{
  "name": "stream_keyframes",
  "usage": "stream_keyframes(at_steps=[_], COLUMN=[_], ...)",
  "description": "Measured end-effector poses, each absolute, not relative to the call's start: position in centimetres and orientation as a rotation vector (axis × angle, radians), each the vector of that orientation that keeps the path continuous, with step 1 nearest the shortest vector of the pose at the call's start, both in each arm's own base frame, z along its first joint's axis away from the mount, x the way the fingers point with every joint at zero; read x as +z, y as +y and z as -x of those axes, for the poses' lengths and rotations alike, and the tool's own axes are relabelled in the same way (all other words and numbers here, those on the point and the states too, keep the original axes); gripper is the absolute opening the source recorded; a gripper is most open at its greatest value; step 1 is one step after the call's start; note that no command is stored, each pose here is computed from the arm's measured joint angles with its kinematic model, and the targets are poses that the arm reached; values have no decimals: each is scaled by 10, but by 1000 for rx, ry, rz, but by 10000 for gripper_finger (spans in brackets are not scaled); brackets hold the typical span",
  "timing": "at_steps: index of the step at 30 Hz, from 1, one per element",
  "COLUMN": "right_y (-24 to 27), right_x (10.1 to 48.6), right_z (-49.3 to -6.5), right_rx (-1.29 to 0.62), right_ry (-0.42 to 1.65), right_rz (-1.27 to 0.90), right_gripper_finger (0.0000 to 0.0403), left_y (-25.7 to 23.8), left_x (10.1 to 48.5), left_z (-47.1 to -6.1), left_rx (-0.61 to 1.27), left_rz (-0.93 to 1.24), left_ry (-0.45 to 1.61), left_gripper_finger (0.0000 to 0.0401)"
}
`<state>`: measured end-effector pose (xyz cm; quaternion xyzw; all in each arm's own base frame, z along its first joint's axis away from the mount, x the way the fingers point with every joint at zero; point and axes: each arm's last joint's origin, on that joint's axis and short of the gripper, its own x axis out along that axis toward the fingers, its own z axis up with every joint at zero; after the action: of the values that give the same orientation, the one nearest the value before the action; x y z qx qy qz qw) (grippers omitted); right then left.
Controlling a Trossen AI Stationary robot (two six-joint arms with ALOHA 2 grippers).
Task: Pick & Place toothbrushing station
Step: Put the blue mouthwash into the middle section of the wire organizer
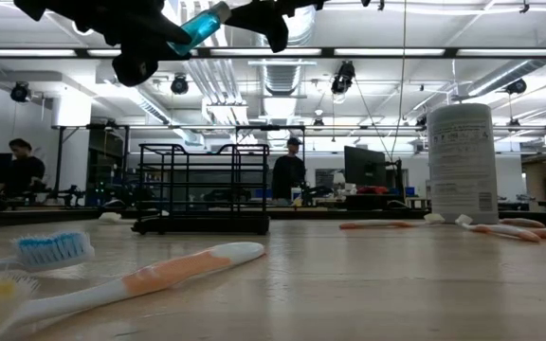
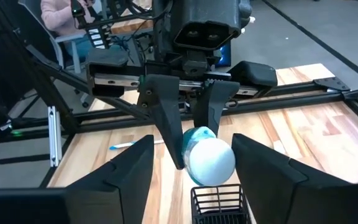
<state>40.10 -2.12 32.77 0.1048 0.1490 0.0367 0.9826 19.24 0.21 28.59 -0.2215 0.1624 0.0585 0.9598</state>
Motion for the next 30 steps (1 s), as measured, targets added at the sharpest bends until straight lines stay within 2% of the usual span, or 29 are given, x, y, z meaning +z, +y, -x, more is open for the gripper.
stream_keyframes(at_steps=[16, 30], right_y=[-24, -30], right_x=[338, 349], right_z=[-403, -403], right_rx=[17, -12], right_ry=[200, 152], right_rz=[-166, -112], right_gripper_finger=[219, 219], left_y=[5, 6], left_x=[287, 240], left_z=[-194, -173], left_rx=[191, 128], left_rz=[297, 342], left_ry=[182, -277], left_gripper_finger=[99, 99])
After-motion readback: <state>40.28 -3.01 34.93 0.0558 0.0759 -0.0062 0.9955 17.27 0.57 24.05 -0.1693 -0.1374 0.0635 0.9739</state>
